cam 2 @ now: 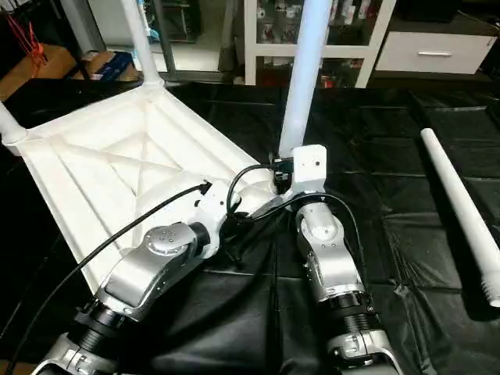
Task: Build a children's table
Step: Insert table leg to table base
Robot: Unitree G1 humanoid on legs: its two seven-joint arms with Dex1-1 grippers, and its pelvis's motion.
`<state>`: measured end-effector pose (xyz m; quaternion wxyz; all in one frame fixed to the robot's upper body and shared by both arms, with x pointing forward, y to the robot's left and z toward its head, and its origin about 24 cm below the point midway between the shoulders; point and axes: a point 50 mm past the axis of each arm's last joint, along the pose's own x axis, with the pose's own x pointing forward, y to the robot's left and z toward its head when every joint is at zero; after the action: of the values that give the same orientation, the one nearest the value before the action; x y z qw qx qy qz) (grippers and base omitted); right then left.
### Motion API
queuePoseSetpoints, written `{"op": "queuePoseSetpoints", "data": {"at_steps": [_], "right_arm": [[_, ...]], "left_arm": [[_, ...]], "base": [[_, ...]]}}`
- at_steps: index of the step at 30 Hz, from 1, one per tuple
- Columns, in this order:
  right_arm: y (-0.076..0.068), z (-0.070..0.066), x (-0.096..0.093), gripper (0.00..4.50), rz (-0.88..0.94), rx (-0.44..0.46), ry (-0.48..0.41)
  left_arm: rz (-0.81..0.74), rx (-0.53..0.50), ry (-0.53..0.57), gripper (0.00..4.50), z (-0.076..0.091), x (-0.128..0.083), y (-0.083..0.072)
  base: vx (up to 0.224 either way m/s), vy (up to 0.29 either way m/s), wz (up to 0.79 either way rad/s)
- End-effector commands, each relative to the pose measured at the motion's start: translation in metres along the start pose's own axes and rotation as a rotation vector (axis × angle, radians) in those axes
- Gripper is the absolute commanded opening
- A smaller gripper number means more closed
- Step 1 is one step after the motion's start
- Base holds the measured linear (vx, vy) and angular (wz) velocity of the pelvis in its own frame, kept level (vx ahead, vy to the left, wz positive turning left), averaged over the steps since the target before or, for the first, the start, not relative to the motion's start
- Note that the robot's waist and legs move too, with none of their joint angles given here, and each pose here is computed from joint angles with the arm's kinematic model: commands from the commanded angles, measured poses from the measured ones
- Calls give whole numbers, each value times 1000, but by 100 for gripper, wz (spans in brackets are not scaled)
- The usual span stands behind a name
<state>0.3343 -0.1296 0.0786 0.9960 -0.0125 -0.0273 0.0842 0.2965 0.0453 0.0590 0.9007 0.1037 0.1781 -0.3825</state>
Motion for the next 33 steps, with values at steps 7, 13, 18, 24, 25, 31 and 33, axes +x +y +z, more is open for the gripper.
{"op": "queuePoseSetpoints", "data": {"at_steps": [7,13,18,24,25,31,33], "right_arm": [[-30,-52,-20,185,-136,15,246],[-29,-51,-19,185,-128,15,242],[-28,-50,-19,185,-121,16,239],[-28,-50,-19,185,-118,20,238],[-28,-50,-19,185,-118,20,239],[-26,-49,-18,185,-112,25,238],[-26,-49,-18,185,-111,26,236]], "left_arm": [[-34,47,180,0,-26,-11,6],[-50,149,232,0,-27,-14,8],[-63,201,253,0,-28,-15,5],[-69,158,257,61,-27,-16,4],[-66,159,257,75,-27,-16,4],[-82,143,273,75,-30,-16,2],[-77,134,269,61,-30,-17,2]], "base": [[0,0,0],[0,0,0],[0,0,0],[0,0,0],[0,0,0],[0,0,0],[0,0,0]]}}
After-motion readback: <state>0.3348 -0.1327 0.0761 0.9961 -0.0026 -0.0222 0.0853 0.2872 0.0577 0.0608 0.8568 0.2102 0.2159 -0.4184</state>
